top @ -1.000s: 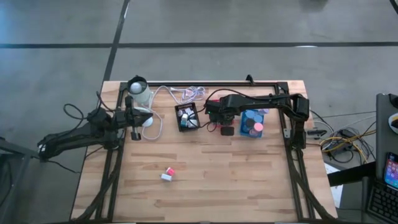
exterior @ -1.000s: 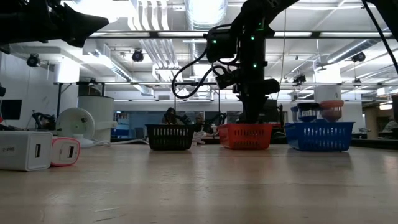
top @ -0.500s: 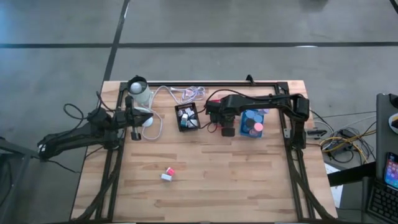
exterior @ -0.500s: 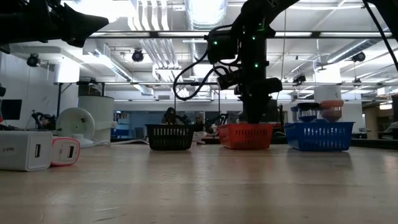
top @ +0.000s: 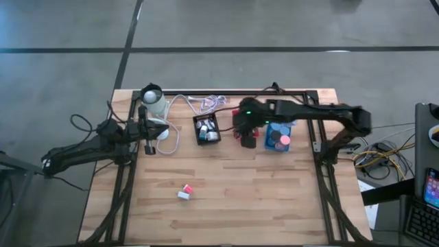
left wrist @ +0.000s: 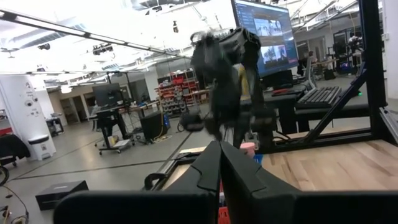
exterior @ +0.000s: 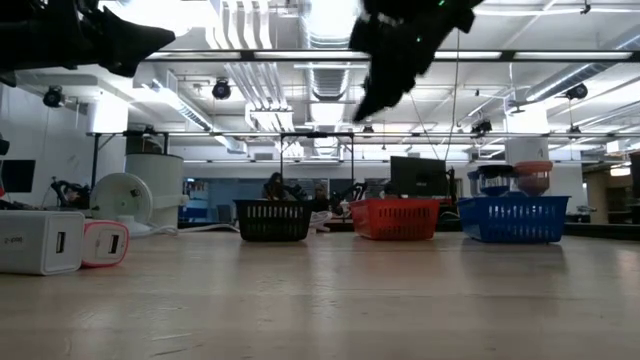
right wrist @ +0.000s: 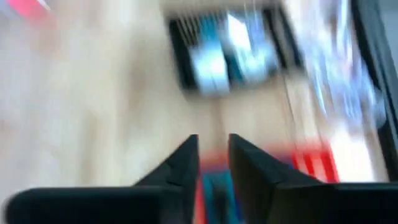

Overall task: Pick & Place Office items
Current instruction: Put the pink charger adapter into the black bin

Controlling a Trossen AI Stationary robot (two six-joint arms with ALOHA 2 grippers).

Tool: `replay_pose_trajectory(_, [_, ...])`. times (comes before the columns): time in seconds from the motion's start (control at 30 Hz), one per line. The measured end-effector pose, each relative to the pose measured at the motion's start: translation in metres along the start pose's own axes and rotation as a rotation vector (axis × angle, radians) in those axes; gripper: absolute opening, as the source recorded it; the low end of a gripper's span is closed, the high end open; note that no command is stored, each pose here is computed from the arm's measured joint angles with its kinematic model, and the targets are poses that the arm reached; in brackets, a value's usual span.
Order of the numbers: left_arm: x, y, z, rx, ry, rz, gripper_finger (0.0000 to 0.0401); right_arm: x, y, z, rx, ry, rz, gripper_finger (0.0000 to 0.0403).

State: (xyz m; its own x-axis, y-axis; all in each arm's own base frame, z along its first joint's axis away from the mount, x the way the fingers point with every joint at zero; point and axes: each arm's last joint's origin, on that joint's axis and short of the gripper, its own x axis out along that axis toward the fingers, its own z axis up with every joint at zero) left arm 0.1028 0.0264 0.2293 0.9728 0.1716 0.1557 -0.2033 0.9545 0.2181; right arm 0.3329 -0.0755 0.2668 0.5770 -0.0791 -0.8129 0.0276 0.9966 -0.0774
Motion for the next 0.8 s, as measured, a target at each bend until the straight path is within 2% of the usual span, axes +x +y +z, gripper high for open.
replay_pose_trajectory(0.1, [0.0, 0.0, -0.001, -0.001, 0.005, -0.001, 0.0014, -0.021, 0.005, -0.002, -0.002, -0.22, 0.071, 0.003])
replay_pose_trajectory(0.17, [0.0, 0.0, -0.001, -0.001, 0.006, -0.001, 0.0014, -0.036, 0.007, -0.008, -0.008, -0.335, 0.122, 0.0016])
replay_pose_trajectory(0.27, [0.0, 0.0, -0.001, -0.001, 0.006, -0.001, 0.0014, -0.056, 0.011, -0.02, 0.002, -0.502, 0.179, 0.0012])
replay_pose_trajectory(0.5, [0.0, 0.0, -0.001, -0.001, 0.006, -0.001, 0.0014, -0.094, 0.024, -0.067, 0.031, -0.835, 0.17, 0.0008])
replay_pose_trajectory(0.7, [0.0, 0.0, -0.001, -0.001, 0.006, -0.001, 0.0014, -0.119, 0.034, -0.11, 0.054, -0.966, 0.218, 0.0008])
replay_pose_trajectory(0.8, [0.0, 0.0, -0.001, -0.001, 0.006, -0.001, 0.0014, -0.128, 0.039, -0.129, 0.062, -1.08, 0.234, 0.0008])
